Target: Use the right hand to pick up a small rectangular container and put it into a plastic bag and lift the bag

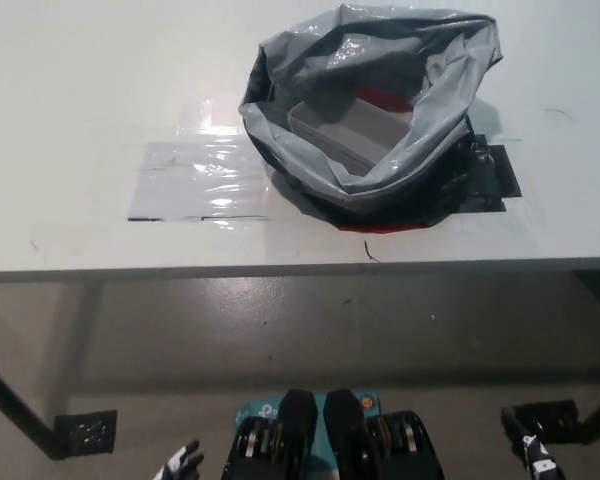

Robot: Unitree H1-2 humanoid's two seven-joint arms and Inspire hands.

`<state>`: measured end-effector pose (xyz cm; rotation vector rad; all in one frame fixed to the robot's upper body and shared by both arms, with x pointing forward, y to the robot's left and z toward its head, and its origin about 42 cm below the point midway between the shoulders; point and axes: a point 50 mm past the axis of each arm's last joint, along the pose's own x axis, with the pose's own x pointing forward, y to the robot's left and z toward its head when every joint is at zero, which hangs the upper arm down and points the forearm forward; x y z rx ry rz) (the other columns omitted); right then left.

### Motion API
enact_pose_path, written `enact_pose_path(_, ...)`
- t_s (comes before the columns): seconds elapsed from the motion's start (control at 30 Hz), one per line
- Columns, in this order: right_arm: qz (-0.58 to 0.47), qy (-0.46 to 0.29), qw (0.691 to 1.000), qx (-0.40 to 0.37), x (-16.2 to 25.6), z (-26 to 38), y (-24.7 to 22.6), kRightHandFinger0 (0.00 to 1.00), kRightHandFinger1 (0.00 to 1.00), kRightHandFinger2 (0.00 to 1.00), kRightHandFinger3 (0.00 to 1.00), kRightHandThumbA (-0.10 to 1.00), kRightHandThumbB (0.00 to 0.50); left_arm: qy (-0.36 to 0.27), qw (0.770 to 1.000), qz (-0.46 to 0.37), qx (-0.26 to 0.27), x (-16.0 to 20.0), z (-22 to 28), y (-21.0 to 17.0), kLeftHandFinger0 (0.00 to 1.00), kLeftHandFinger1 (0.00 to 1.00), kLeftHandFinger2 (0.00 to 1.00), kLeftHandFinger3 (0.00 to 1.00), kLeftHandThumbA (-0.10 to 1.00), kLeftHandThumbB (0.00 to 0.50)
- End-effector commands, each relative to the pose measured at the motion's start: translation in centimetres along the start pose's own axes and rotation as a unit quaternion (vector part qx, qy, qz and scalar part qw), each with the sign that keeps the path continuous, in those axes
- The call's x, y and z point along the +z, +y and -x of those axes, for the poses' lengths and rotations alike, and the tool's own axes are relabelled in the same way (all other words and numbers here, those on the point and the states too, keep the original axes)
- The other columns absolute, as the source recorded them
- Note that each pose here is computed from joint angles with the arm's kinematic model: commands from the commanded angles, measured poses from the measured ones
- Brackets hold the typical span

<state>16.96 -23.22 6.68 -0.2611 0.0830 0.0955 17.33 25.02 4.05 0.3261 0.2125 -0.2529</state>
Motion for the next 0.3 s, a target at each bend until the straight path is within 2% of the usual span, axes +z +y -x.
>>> enact_pose_path(0.0, -0.056, -0.142, 0.986, -0.065, 1.5, 2.4, 0.4, 1.0, 1.0, 1.0, 1.0, 0.99, 0.166, -0.092, 0.995, -0.01, 0.028, 2.0, 1.4, -0.3, 1.0, 1.0, 1.0, 1.0, 1.0, 0.205)
enact_pose_path(0.1, -0.062, -0.144, 0.986, -0.055, 1.5, 2.2, 0.7, 1.0, 1.0, 1.0, 1.0, 0.97, 0.148, -0.093, 0.995, -0.011, 0.03, 2.1, 1.2, -0.2, 1.0, 1.0, 1.0, 1.0, 1.0, 0.219)
enact_pose_path(0.13, -0.058, -0.145, 0.986, -0.051, 1.5, 2.0, 0.7, 1.0, 1.0, 1.0, 1.0, 1.0, 0.164, -0.094, 0.995, -0.012, 0.031, 2.2, 1.1, 0.0, 1.0, 1.0, 1.0, 1.0, 1.0, 0.218)
enact_pose_path(0.27, -0.058, -0.147, 0.986, -0.051, 1.5, 1.3, 0.9, 1.0, 1.0, 1.0, 1.0, 1.0, 0.169, -0.099, 0.994, -0.014, 0.035, 2.5, 0.6, 0.4, 1.0, 1.0, 1.0, 1.0, 1.0, 0.21)
